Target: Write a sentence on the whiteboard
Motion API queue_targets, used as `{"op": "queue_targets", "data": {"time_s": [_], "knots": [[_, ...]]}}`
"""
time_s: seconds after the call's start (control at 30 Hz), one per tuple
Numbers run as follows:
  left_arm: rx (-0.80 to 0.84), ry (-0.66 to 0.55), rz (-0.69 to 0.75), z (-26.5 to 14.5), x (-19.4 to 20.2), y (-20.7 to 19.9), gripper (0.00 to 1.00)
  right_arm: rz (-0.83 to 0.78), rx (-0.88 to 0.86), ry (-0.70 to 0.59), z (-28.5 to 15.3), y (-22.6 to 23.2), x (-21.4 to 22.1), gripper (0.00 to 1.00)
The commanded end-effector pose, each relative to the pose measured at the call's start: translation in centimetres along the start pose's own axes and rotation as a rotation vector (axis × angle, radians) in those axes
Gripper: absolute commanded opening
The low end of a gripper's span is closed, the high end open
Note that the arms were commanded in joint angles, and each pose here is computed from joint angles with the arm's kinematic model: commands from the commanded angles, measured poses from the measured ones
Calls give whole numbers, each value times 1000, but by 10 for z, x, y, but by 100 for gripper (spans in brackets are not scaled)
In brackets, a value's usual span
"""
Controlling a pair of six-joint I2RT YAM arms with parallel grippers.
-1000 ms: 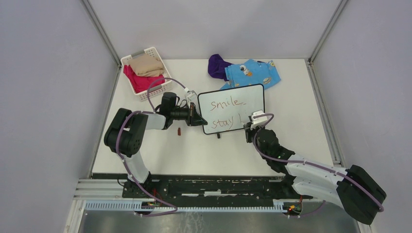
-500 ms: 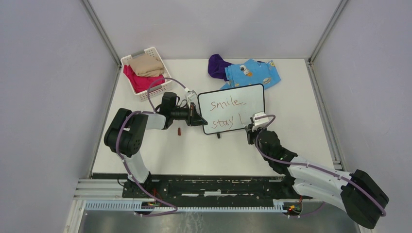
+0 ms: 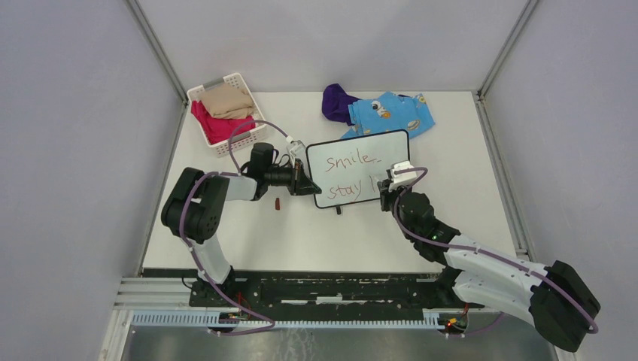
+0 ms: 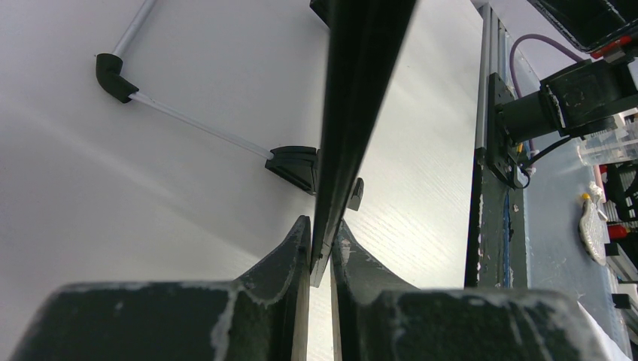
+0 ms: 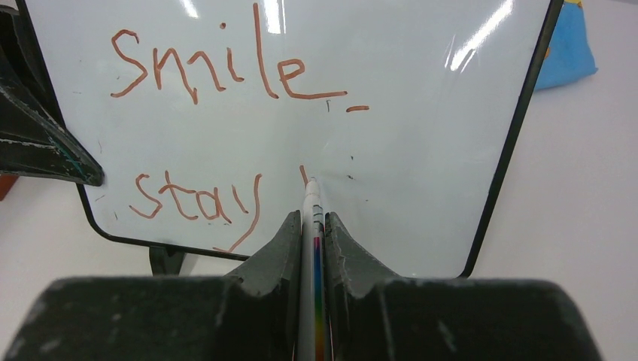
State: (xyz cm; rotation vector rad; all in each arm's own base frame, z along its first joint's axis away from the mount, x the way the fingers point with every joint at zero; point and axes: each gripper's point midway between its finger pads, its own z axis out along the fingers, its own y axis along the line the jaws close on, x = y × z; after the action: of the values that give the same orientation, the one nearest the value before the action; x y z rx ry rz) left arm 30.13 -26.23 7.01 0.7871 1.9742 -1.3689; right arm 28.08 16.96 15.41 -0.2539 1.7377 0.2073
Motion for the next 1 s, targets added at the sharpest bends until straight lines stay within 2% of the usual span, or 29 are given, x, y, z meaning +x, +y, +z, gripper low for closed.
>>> {"op": "queue_targets", "data": {"time_s": [0.0,0.53,0.97], "knots": [[-123,39,3,3,15,24,2,14,22,-43,6,-1,-19,0],[-126,40,2,3,16,25,2,4,22,-2,2,-5,5,0],[-125,38,3,3,15,24,2,-9,34,4,9,-5,5,0]]}}
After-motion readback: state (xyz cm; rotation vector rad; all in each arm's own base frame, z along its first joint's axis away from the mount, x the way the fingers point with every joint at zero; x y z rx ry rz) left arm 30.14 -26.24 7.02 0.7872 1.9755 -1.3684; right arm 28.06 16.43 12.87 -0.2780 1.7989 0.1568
